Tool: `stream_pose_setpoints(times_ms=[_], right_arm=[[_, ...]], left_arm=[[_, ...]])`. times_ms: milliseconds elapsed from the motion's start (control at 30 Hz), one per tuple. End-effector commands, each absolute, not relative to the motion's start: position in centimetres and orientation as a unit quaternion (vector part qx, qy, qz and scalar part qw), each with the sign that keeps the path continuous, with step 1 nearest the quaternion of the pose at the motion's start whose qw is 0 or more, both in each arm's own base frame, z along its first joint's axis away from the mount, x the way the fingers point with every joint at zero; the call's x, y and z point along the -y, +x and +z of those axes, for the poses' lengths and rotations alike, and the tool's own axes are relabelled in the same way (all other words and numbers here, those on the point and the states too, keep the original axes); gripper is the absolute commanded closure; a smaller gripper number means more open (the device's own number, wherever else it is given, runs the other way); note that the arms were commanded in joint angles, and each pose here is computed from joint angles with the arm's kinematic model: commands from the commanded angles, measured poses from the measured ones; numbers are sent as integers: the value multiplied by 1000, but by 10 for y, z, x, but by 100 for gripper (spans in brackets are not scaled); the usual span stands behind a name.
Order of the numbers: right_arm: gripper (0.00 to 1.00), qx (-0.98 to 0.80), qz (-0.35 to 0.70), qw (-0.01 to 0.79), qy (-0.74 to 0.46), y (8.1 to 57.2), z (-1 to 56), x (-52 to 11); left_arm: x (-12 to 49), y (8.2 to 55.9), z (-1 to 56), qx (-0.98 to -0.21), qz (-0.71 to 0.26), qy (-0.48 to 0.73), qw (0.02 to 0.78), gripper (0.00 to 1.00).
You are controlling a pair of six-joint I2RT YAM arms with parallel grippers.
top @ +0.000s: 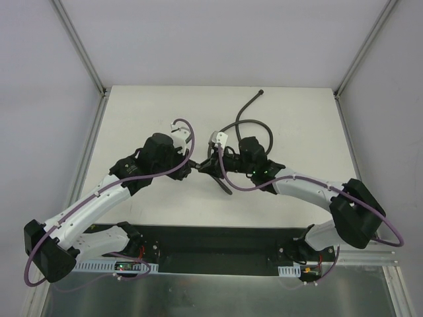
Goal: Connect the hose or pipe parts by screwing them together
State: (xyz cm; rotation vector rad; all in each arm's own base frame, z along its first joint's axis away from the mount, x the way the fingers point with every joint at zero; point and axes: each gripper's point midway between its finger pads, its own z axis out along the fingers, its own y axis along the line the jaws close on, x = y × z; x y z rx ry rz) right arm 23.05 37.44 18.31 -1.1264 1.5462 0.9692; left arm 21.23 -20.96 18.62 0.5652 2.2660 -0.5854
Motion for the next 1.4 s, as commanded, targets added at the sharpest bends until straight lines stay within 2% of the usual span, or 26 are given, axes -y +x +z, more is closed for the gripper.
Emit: stream_pose_setpoints(times_ms=[0, 500, 933, 1267, 1367], right_arm=[[100, -579, 462, 521, -425, 242, 237, -388], [100, -582, 620, 412, -327, 236, 236, -384], [100, -560, 707, 358, -241, 241, 249, -372], [99, -558, 729, 339, -206, 245, 258, -367], [90, -562, 724, 345, -202, 248, 257, -363]], left_arm=[[256, 169, 204, -824, -347, 308, 326, 100], [261, 181, 211, -806, -354, 298, 369, 100], [253, 195, 211, -802, -331, 279, 411, 100], [247, 206, 217, -796, -318, 255, 448, 100], [244, 209, 216, -800, -311, 242, 452, 100]])
